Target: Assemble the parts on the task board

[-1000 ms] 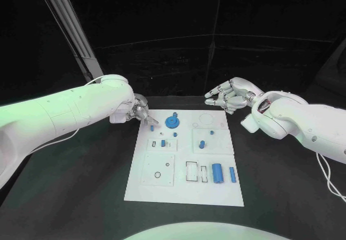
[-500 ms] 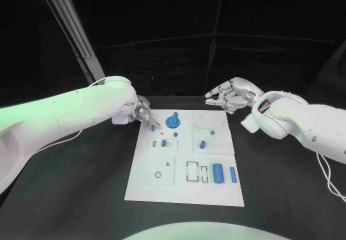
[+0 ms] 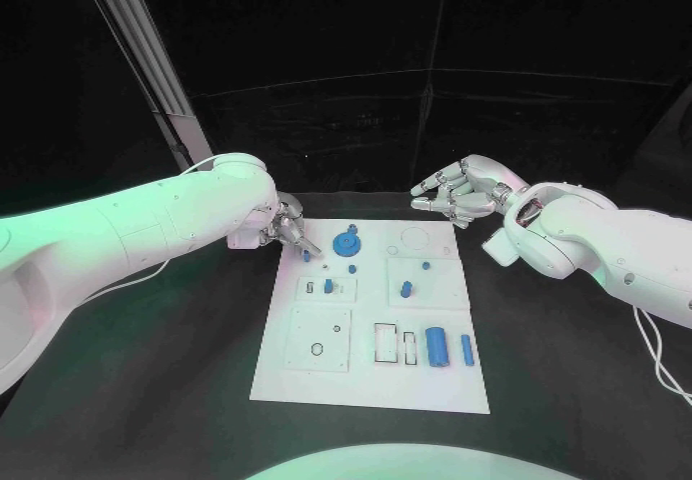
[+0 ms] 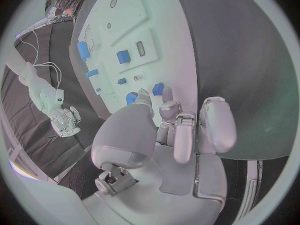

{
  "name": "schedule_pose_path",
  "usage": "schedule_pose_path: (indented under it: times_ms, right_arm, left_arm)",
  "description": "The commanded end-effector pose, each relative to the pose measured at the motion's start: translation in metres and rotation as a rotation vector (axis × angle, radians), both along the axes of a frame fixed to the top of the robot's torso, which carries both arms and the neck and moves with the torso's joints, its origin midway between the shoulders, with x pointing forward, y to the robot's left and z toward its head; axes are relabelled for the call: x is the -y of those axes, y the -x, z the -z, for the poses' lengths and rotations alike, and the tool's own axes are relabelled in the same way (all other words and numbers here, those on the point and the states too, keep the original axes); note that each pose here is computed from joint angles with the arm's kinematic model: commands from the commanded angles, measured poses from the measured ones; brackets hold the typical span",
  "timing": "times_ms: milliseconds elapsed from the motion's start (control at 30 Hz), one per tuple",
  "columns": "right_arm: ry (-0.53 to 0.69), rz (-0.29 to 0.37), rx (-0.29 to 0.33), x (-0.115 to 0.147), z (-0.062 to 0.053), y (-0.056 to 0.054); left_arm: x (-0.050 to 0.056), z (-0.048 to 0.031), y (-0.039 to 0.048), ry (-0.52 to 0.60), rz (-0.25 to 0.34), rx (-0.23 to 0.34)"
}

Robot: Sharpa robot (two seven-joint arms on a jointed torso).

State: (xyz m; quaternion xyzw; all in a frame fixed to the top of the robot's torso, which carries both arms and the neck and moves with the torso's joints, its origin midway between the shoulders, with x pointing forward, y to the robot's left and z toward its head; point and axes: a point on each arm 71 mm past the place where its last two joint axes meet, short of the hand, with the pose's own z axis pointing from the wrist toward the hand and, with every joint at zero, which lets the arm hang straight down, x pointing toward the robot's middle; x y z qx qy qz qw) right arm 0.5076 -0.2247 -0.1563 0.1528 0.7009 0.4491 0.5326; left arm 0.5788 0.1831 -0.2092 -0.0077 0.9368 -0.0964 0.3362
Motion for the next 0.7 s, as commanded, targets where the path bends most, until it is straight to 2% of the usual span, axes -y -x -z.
schedule_pose_path:
  times_ms: [33, 700]
  right_arm:
    - [-0.001, -0.008, 0.006, -0.0013, -0.0014, 0.0000]
    - [-0.001, -0.011, 0.003, -0.0024, -0.0011, -0.0001]
  left_arm:
    - [0.0010, 0.0003, 0.0001, -0.001, 0.014, -0.011]
    - [0.0035, 0.0018, -0.0005, 0.034, -0.001, -0.019]
